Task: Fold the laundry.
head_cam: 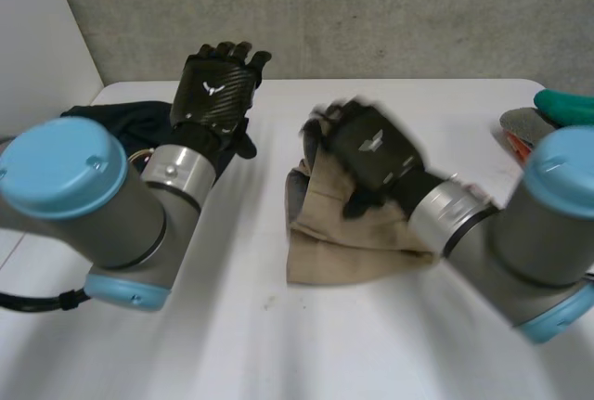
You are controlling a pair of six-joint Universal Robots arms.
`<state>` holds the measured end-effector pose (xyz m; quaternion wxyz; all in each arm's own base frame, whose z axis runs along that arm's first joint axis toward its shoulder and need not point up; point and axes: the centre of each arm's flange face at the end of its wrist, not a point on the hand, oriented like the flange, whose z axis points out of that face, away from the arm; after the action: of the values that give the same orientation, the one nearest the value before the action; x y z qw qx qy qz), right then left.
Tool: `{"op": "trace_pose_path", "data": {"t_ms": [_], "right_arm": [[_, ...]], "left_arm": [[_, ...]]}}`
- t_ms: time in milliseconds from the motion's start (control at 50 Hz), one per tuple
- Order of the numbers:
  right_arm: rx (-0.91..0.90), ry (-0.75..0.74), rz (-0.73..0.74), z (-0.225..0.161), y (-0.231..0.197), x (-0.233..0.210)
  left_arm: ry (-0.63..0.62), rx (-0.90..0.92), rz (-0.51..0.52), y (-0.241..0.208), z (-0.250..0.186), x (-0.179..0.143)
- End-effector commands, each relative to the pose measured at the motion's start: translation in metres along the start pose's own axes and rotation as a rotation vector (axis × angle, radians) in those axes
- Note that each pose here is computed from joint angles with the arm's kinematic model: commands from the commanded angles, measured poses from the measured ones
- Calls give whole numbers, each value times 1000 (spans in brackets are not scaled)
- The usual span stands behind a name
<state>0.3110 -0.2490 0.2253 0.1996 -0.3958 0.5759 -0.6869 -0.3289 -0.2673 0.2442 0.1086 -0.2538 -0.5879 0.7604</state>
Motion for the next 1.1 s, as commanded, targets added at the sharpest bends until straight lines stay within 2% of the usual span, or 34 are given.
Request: {"op": "trace_pose_path", "data": {"t_ms": [20,160,300,480,600,720,820,840,900,1000,1100], "right_arm": [[-12,248,350,-16,-11,76],[-247,287,385,-1,27,90],[-377,236,371,14,53,89],[-448,174,301,24,92,82],[-531,127,180,28,126,71],[-562,139,55,32,137,74],[-533,158,32,33,121,78],[-506,161,20,33,107,79],[-461,168,4,32,88,79],[-345,232,-4,22,55,82],[-310,247,-7,1,41,76]], "left_arm": [[98,-67,-78,-2,14,34],[185,-140,-80,17,26,72],[240,-265,-65,53,28,99],[206,-466,-5,87,10,94],[242,-503,84,97,1,96],[273,-497,192,102,0,98],[271,-465,197,88,3,97],[265,-454,192,83,4,95],[260,-386,169,54,9,88],[323,-302,94,16,6,82],[390,-204,31,-34,-9,59]]}}
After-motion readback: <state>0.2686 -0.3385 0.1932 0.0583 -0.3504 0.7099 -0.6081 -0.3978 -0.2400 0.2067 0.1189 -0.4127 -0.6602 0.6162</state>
